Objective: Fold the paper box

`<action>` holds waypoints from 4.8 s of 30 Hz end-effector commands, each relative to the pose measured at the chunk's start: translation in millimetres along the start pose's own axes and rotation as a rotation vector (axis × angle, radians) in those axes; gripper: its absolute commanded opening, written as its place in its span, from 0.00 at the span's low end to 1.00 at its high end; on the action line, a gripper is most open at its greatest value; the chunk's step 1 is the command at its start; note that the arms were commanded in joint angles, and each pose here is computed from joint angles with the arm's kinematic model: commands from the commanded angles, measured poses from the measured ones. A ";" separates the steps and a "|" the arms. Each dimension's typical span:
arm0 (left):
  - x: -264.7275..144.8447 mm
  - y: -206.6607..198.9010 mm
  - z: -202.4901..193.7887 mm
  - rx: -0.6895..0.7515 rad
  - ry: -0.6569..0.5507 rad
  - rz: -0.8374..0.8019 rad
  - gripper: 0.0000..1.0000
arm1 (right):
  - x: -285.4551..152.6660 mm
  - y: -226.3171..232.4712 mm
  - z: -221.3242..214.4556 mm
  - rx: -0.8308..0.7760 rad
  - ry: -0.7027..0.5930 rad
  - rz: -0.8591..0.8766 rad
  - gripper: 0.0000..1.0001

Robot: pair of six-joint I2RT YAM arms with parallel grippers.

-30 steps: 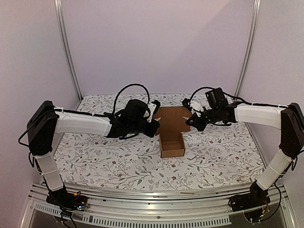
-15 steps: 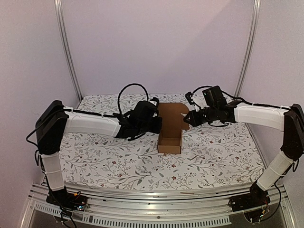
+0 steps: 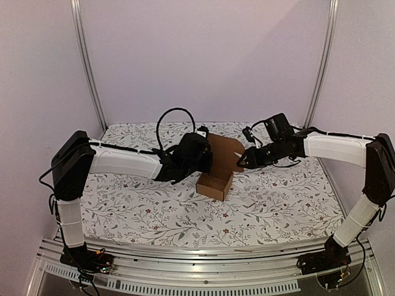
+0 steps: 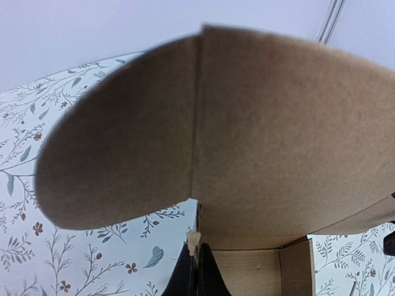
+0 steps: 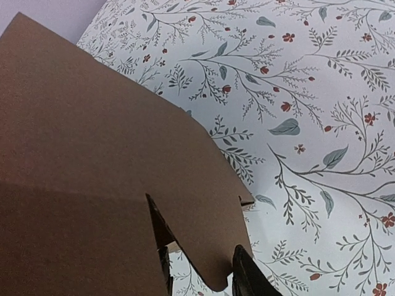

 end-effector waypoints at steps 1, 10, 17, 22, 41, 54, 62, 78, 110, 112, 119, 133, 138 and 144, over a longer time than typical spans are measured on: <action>-2.8 -6.9 1.6 0.086 -0.030 -0.074 0.00 | -37.4 -12.4 -10.4 -0.050 0.112 0.041 0.34; 1.8 8.2 7.5 0.191 0.003 -0.369 0.00 | -107.8 -42.6 -16.8 -0.554 0.215 0.069 0.39; -1.2 -1.4 14.3 0.240 0.060 -0.559 0.00 | -75.8 -68.6 33.9 -0.738 0.105 -0.006 0.39; 2.7 -7.6 11.7 0.270 0.100 -0.595 0.00 | -19.6 -78.9 47.8 -0.733 0.134 0.033 0.39; 20.5 -17.6 -0.4 0.273 0.163 -0.588 0.00 | -14.6 -10.7 -38.7 -0.812 0.214 0.325 0.53; 12.1 -26.8 -9.5 0.221 0.176 -0.515 0.00 | -4.5 14.1 -42.2 -0.732 0.208 0.348 0.67; 8.0 -9.7 -8.8 0.116 0.119 -0.398 0.00 | -18.8 12.0 -39.6 -0.619 0.195 0.234 0.65; 4.4 -3.1 -11.2 -0.003 0.103 -0.347 0.01 | -19.5 -6.0 -0.2 -0.553 -0.011 -0.021 0.53; -229.7 50.0 95.0 0.589 -0.115 -0.310 0.99 | -64.5 86.5 -24.4 -0.834 0.300 0.482 0.00; -243.2 40.5 103.9 0.649 -0.107 -0.393 0.98 | -69.9 96.4 -32.3 -0.857 0.317 0.501 0.00; -233.8 -4.6 77.8 0.713 0.264 -0.725 0.80 | -83.5 114.0 -44.6 -0.891 0.329 0.518 0.01; -207.2 -36.1 43.7 0.663 0.368 -0.874 0.50 | -85.8 118.0 -45.0 -0.893 0.321 0.528 0.01; -199.9 -39.6 36.1 0.631 0.397 -0.884 0.34 | -87.6 121.4 -40.1 -0.890 0.303 0.530 0.01; -190.3 -42.0 23.1 0.572 0.412 -0.883 0.20 | -73.9 116.7 -23.6 -0.889 0.229 0.442 0.01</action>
Point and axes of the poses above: each gripper's point midway between its finger pads, its own x axis out along the fingers, its own y axis along the line the jaws close on, z = x × y, the point moved 4 cm from there along -x, back along the fingers, and after that the axes turned 2 degrees about x, right-handed, at the moved point
